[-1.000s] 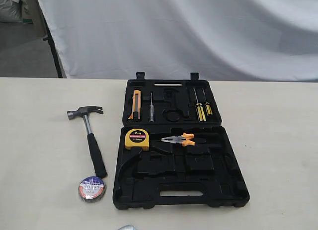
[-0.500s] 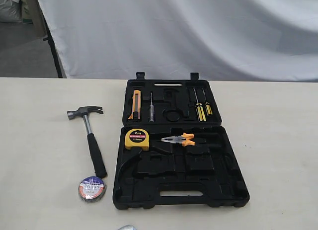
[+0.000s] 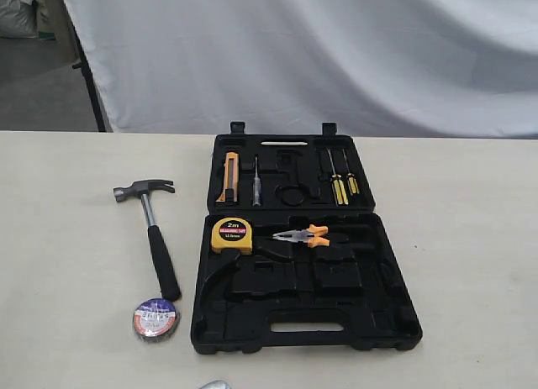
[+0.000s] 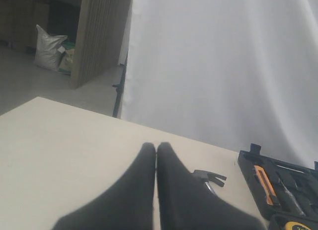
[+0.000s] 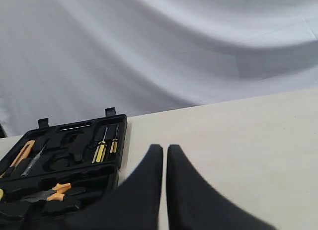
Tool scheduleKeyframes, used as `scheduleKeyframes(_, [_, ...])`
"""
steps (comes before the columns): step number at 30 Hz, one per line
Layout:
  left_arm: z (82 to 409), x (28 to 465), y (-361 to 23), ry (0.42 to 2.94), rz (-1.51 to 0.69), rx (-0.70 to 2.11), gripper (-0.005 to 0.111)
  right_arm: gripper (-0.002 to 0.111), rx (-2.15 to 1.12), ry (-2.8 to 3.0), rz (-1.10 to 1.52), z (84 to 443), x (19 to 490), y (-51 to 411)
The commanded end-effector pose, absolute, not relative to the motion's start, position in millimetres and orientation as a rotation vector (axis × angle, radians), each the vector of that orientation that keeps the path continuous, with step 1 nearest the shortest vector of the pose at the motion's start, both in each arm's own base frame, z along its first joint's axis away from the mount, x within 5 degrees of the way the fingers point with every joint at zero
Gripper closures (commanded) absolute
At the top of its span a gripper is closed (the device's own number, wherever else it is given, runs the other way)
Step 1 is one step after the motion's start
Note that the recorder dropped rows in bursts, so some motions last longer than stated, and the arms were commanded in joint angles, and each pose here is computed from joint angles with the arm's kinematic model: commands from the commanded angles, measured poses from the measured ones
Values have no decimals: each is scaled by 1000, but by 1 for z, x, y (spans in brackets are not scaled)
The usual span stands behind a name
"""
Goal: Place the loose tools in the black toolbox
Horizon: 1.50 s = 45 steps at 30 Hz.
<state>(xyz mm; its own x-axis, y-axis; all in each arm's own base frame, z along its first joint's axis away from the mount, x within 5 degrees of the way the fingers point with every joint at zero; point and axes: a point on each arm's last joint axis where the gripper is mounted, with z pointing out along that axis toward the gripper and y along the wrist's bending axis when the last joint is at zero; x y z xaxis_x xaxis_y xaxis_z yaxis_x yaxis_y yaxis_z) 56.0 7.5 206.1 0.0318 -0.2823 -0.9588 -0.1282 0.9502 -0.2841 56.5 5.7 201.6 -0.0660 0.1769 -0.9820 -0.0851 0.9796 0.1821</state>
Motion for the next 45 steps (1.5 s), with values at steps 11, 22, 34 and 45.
scheduleKeyframes(11, [208, 55, 9, 1526, -103, -346, 106, 109, 235, 1326, 415, 227, 54, 3])
scheduleKeyframes(22, [208, 55, 9, 1526, -103, -346, 106, 109, 143, 1587, 394, 236, 77, 13])
scheduleKeyframes(34, [208, 55, 9, 1526, -103, -346, 106, 109, -325, 1988, 587, 229, 131, 93])
scheduleKeyframes(45, [208, 55, 9, 1526, -103, -346, 106, 82, -674, 2149, 628, 216, 166, 197])
